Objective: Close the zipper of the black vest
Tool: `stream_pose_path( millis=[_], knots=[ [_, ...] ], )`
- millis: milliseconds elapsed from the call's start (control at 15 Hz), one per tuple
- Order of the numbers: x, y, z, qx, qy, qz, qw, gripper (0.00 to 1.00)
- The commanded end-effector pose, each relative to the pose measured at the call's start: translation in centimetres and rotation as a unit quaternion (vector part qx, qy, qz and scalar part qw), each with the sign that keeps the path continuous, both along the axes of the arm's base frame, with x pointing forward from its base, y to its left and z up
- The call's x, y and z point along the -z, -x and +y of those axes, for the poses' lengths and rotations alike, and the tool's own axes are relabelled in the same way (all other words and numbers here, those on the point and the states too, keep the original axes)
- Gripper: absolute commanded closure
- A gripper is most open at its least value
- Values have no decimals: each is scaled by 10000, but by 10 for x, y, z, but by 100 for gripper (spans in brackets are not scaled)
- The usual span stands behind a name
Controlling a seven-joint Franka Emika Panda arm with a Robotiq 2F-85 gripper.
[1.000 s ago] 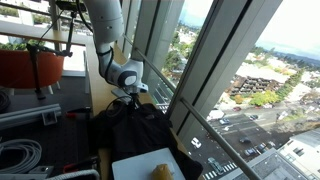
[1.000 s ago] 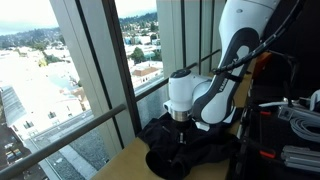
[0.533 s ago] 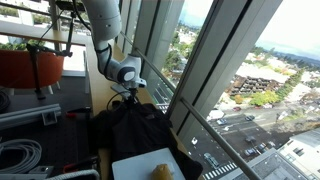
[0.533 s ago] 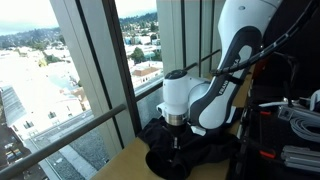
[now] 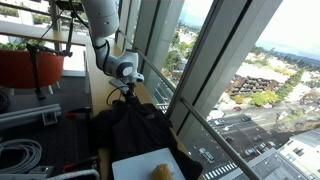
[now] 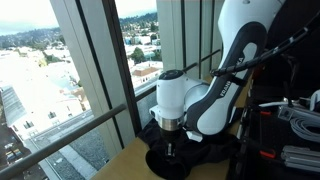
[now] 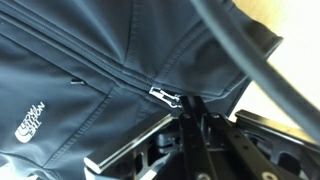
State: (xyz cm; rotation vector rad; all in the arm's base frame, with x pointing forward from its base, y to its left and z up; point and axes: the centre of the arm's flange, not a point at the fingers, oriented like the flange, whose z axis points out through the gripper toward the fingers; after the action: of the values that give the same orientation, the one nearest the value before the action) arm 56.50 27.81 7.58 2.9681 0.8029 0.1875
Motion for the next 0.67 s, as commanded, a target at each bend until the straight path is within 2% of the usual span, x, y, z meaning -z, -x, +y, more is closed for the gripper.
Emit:
stream_pose_path(
  millis=[0,600],
  knots=[
    [-3,4,32,-64,-13,-4,10000,98],
    [-6,19,62,-364,-15,-61,9993,98]
  ],
)
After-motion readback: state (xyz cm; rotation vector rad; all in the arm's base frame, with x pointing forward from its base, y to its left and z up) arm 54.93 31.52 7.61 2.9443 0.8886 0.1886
